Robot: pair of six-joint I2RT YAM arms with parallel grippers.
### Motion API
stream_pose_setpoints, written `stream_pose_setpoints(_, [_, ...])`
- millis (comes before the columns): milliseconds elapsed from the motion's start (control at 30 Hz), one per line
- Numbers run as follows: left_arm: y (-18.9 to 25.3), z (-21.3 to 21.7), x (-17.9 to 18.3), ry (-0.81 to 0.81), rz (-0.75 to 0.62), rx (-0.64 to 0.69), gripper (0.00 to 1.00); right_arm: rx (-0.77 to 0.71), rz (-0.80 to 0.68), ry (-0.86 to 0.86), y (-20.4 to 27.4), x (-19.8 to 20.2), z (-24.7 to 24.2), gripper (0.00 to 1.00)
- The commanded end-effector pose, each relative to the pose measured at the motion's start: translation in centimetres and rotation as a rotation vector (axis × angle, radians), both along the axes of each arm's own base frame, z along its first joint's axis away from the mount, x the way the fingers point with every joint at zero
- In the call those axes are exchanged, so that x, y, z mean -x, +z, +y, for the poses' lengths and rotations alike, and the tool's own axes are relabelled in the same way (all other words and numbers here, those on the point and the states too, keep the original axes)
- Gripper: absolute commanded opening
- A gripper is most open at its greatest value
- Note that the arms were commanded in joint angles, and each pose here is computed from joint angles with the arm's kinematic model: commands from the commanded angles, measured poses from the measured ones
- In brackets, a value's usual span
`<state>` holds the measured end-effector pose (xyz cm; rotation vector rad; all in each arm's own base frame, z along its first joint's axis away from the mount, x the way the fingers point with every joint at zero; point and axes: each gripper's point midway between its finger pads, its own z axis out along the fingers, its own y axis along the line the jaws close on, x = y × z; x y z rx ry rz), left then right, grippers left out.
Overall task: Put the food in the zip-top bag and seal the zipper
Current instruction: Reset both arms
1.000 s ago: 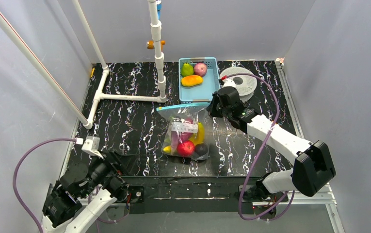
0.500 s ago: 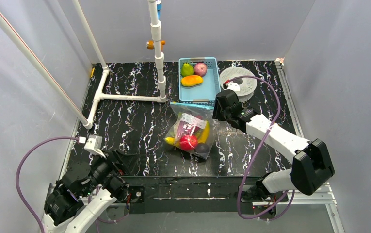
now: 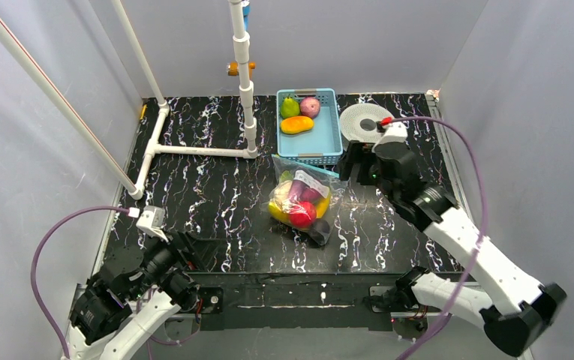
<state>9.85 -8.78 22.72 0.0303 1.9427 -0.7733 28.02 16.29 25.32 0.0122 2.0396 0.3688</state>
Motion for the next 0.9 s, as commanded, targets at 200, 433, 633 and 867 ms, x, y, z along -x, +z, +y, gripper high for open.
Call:
stream_pose_setpoints(200, [6.4, 2.2, 0.7, 0.045, -0.245, 0.105, 0.98, -0.097, -0.317, -0.058, 11.2, 4.6, -5.8, 0.98])
stream_pose_setpoints(433, [9.1, 2.2, 0.5, 0.032, -0.278, 0.065, 0.98, -0.135, -0.45, -0.221, 14.7, 6.6, -10.6, 0.98])
stream_pose_setpoints(633, [8.9, 1.0, -0.1, 0.009, -0.252, 0.069, 0.98, -0.136, -0.483, -0.229, 14.9, 7.2, -11.3, 0.98])
stream_pose_setpoints(867, [8.7, 0.7, -0.5, 0.017, -0.25, 0.093, 0.98, -0.071, -0.489, -0.16, 14.8, 6.4, -10.0, 0.98])
